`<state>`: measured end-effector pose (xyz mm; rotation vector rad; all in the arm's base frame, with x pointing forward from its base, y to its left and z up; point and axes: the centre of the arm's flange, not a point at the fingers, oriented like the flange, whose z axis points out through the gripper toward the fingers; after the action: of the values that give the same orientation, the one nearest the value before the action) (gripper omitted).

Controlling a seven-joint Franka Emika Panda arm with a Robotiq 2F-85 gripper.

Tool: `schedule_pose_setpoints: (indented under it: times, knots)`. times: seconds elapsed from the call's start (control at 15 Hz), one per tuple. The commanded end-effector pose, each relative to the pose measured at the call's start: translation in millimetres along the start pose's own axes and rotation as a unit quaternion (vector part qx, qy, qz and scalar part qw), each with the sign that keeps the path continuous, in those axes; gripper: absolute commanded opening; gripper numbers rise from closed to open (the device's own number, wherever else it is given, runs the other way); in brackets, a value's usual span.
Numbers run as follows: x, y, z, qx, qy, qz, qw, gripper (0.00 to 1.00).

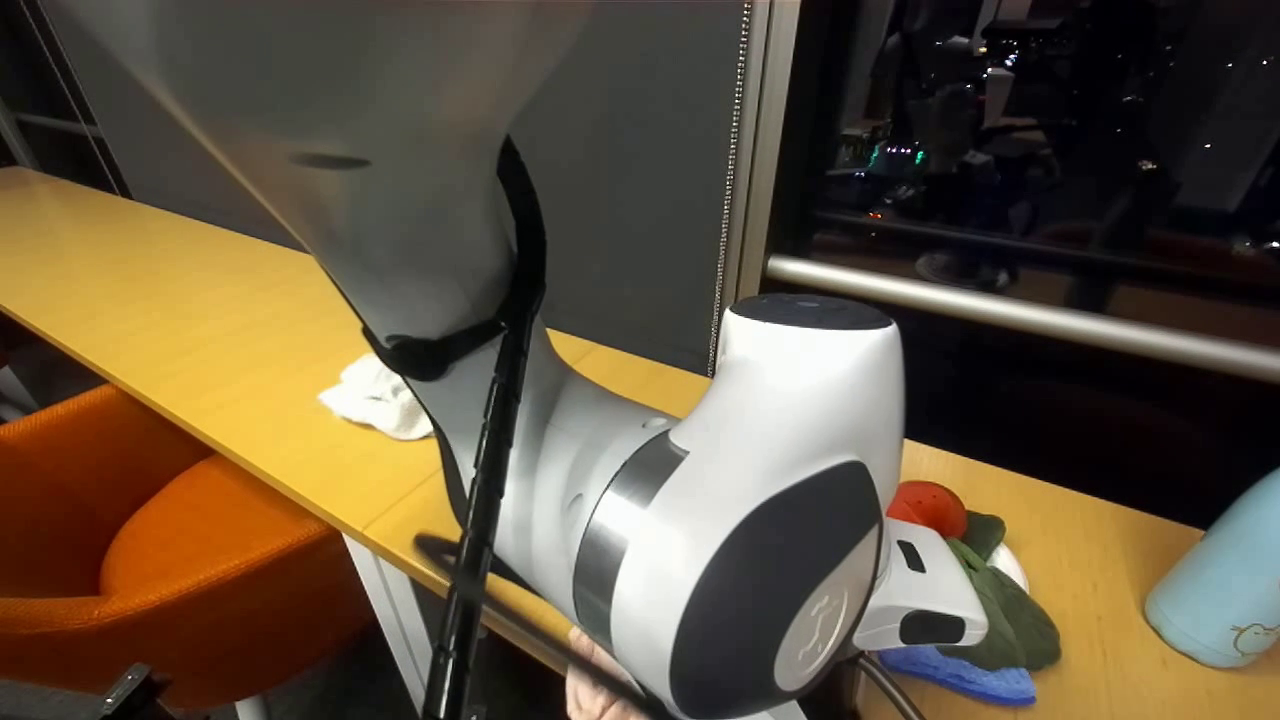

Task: Fold the light pink shirt on the right and then move it to the left

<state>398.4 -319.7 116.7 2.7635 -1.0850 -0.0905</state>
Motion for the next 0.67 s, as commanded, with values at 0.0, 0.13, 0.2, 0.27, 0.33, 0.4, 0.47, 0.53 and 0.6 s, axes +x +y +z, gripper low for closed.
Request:
schedule_pose_setpoints:
  times: [0.0,0.13,0.2,0.27,0.33,0.4,0.47,0.53,0.6]
  knots:
    - [6,-6,-13,0.002,0.027,0.000,0.9996,0.01]
    - [17,-11,-29,0.002,0.040,0.000,0.9992,0.00]
    - [23,-14,-36,0.002,0.047,-0.001,0.9989,0.03]
    - [31,-20,-45,0.002,0.056,-0.002,0.9984,0.03]
    - [38,-25,-54,0.003,0.066,-0.003,0.9978,0.03]
    - [44,-31,-65,0.006,0.077,-0.003,0.9970,0.03]
    - [50,-36,-74,0.009,0.088,-0.004,0.9961,0.03]
    - [55,-43,-86,0.013,0.098,-0.004,0.9951,0.03]
    - [61,-50,-95,0.017,0.109,-0.004,0.9939,0.03]
